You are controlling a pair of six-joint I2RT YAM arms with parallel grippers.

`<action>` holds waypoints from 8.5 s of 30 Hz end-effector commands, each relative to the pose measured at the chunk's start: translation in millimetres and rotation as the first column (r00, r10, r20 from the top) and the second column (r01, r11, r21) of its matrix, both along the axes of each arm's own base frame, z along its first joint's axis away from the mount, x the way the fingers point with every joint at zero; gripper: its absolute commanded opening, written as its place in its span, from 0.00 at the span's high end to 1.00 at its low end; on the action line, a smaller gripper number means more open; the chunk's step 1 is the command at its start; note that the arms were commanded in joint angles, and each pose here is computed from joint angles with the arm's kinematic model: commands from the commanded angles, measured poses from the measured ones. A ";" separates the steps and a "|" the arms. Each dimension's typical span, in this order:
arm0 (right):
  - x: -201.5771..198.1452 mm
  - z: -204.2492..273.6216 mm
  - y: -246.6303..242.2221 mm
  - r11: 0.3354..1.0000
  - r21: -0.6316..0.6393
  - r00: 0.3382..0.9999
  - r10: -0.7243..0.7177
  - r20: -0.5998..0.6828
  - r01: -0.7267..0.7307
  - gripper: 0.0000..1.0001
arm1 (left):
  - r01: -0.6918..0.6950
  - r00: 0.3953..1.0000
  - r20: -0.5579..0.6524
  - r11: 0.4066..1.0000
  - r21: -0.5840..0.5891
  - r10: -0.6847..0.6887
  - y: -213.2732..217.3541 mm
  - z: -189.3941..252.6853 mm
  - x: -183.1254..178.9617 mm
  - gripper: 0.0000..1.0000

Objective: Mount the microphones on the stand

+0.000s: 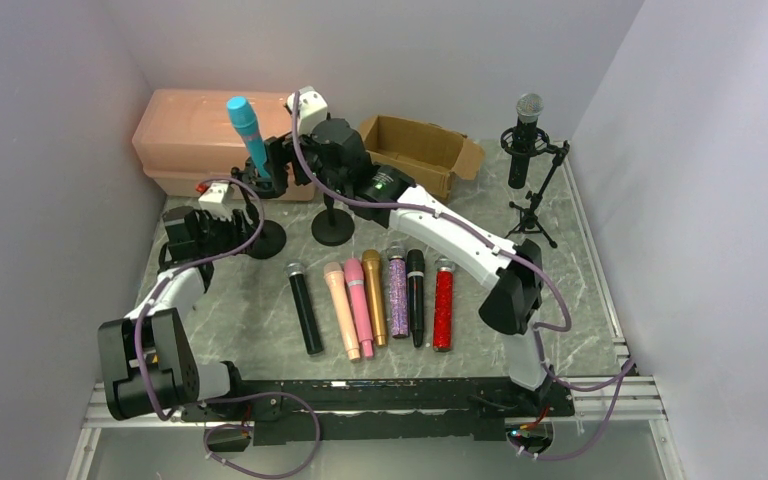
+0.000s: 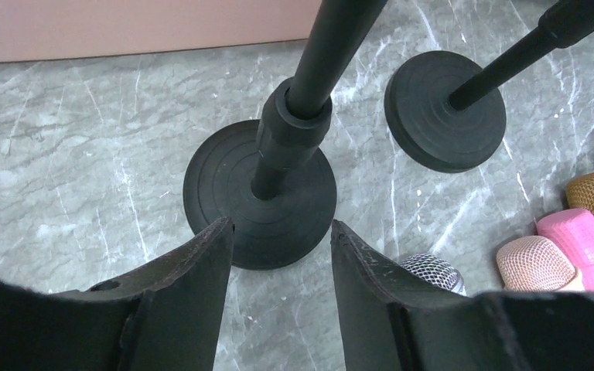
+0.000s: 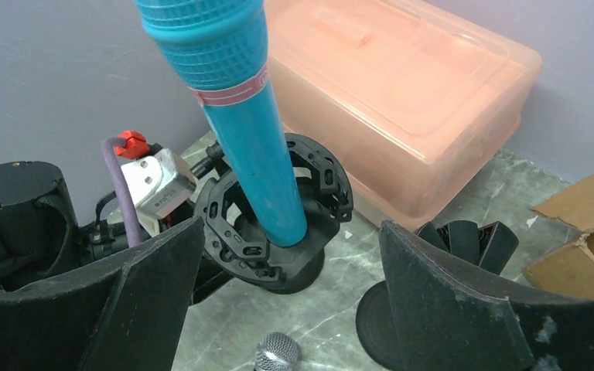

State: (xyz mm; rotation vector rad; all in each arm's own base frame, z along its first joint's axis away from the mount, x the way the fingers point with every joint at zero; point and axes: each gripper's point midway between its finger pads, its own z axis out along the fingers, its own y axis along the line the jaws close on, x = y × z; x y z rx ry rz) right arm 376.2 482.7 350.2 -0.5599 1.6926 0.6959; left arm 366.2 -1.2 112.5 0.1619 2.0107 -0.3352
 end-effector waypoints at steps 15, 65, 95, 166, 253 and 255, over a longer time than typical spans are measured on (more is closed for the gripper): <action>-19.5 57.9 -43.8 0.998 0.059 0.996 -0.041 0.085 0.036 0.15 | -0.030 0.999 0.027 0.990 -0.135 0.034 15.0 44.1 -18.3 0.12; 40.3 54.7 -110.6 0.992 -0.043 0.993 -0.119 0.024 0.120 0.79 | 0.004 0.994 -0.112 1.000 -0.020 -0.006 19.3 109.6 -92.3 0.01; -191.3 82.1 21.8 0.903 -0.098 0.902 0.426 0.069 -0.419 0.89 | -0.270 0.962 -0.064 0.962 -0.037 0.267 44.8 165.3 -93.0 0.01; -163.0 -53.1 3.2 0.832 -0.190 0.853 0.506 -0.127 -0.521 0.54 | -0.280 0.960 -0.021 0.956 -0.088 0.279 43.6 164.3 -99.6 0.01; -58.8 -162.9 -192.1 0.873 -0.237 0.731 -0.486 -0.479 0.426 0.81 | 0.230 0.956 0.195 0.973 -0.030 -0.220 -53.3 287.3 -167.0 0.01; -60.5 -108.4 -185.0 0.908 -0.123 0.794 -0.410 -0.449 0.400 0.82 | 0.270 0.944 0.213 0.961 -0.059 -0.252 -60.6 297.7 -168.9 0.01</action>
